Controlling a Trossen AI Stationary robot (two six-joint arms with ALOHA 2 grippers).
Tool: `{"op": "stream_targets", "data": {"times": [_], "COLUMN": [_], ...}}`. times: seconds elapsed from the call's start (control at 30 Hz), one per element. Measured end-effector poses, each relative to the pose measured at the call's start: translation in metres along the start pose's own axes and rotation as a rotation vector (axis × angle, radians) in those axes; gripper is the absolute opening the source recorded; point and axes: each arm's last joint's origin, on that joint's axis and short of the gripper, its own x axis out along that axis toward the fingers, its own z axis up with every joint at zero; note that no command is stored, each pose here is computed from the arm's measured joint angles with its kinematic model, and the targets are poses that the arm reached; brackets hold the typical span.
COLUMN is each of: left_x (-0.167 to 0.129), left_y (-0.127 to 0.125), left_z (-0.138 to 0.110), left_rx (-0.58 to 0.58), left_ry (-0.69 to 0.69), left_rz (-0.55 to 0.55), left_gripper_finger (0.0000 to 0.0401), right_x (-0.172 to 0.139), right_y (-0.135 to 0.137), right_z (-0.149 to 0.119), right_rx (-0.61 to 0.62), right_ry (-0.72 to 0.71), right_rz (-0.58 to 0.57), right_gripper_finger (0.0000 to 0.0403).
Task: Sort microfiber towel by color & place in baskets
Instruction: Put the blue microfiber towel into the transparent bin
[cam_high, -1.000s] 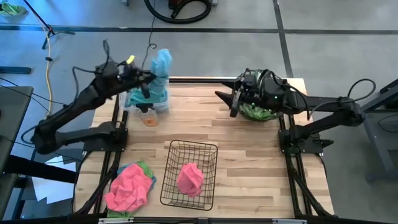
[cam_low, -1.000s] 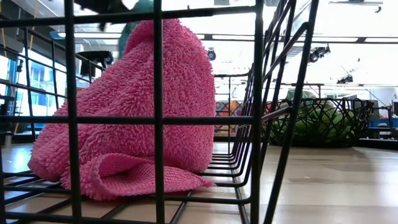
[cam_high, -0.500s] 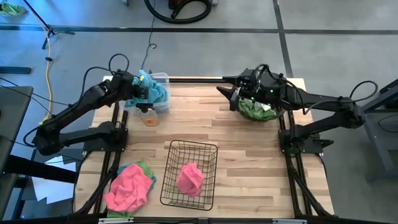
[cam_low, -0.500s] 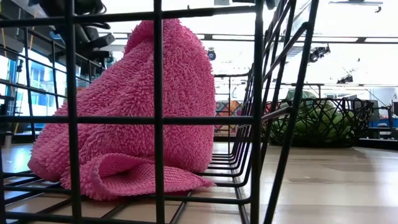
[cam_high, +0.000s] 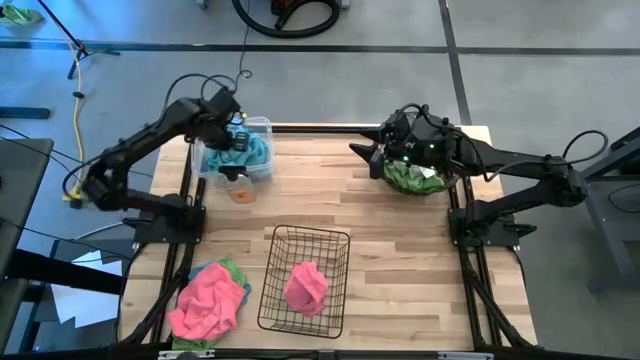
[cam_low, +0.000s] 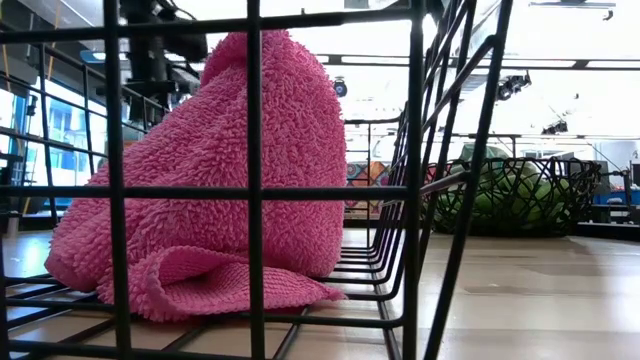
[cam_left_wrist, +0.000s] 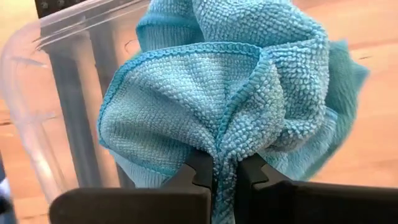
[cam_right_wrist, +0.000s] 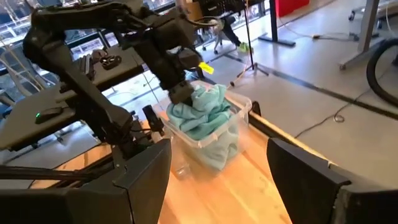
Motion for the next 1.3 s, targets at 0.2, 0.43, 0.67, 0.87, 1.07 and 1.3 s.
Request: {"op": "stream_targets", "data": {"times": [0.2, 0.43, 0.67, 0.87, 1.07, 1.3], "left_x": [0.037, 0.077, 0.102, 0.103, 0.086, 0.052], "left_y": [-0.01, -0.016, -0.025, -0.035, -0.029, -0.012], "left_z": [0.02, 0.027, 0.031, 0.03, 0.03, 0.027], "left_rx": [-0.105, -0.18, -0.162, -0.135, -0.152, -0.231], "left_ry": [0.178, 0.35, 0.382, 0.348, 0.298, 0.245], "left_rz": [0.005, 0.034, 0.062, 0.059, 0.028, -0.064], "left_gripper_finger": [0.0001, 0.001, 0.0015, 0.0046, 0.0097, 0.0142], "right_x": [0.0, 0.0, -0.002, -0.003, -0.003, -0.003], "right_y": [0.001, 0.003, 0.01, 0.013, 0.013, 0.013], "right_z": [-0.002, -0.004, -0.007, -0.008, -0.008, -0.008], "right_rx": [0.074, 0.143, 0.147, 0.14, 0.139, 0.136], "right_ry": [0.031, 0.08, 0.1, 0.104, 0.103, 0.101], "right_rz": [0.032, 0.113, 0.141, 0.152, 0.152, 0.153], "right_gripper_finger": [0.0262, 0.0262, 0.0262, 0.0262, 0.0262, 0.0262]}}
